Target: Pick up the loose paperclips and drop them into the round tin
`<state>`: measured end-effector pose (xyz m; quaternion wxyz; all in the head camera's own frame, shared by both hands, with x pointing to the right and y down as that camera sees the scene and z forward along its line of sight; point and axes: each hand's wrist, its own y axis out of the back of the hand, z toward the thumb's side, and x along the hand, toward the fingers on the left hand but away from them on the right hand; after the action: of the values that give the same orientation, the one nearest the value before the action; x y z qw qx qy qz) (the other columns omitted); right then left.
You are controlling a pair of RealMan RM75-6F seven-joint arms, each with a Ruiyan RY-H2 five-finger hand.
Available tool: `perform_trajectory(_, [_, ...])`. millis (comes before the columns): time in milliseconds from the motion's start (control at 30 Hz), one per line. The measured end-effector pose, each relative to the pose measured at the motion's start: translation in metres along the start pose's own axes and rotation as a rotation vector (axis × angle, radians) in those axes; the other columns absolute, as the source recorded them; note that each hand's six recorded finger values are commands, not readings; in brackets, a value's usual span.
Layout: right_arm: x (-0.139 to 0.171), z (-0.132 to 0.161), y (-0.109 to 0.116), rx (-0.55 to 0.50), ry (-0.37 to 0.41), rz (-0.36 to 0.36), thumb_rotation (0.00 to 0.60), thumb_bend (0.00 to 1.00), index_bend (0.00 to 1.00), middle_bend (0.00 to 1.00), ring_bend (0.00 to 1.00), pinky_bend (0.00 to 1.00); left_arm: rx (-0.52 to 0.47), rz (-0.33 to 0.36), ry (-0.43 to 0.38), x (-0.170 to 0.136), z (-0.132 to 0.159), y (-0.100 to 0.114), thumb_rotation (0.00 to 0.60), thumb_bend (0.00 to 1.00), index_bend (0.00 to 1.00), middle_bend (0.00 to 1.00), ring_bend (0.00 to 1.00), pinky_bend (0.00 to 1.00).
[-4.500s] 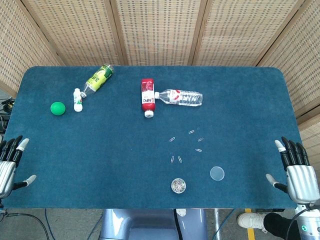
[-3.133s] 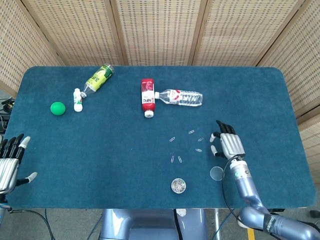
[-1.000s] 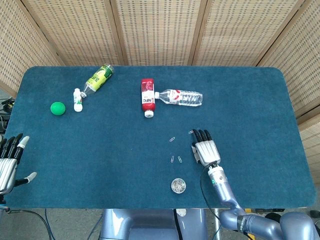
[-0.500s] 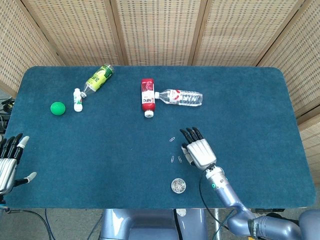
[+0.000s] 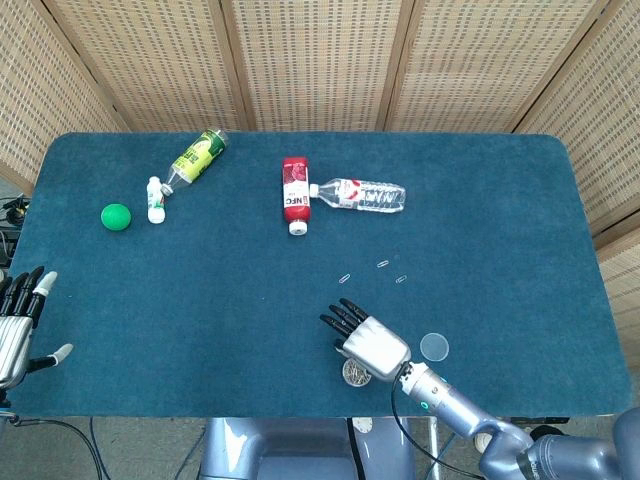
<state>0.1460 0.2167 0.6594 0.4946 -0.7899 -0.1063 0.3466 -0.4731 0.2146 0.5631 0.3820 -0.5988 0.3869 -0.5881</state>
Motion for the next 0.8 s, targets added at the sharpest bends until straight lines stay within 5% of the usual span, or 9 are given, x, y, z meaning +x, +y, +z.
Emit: perform_trajectory(800, [0.013,0.017,-0.02,0.01,0.024,0.036,0.6,0.42,0.66,0.1,0.0,0.06,0.001,0.003,-0.001,0.0,0.0,0.0,0.6,0.0,0.0,0.0,0.0,0.0])
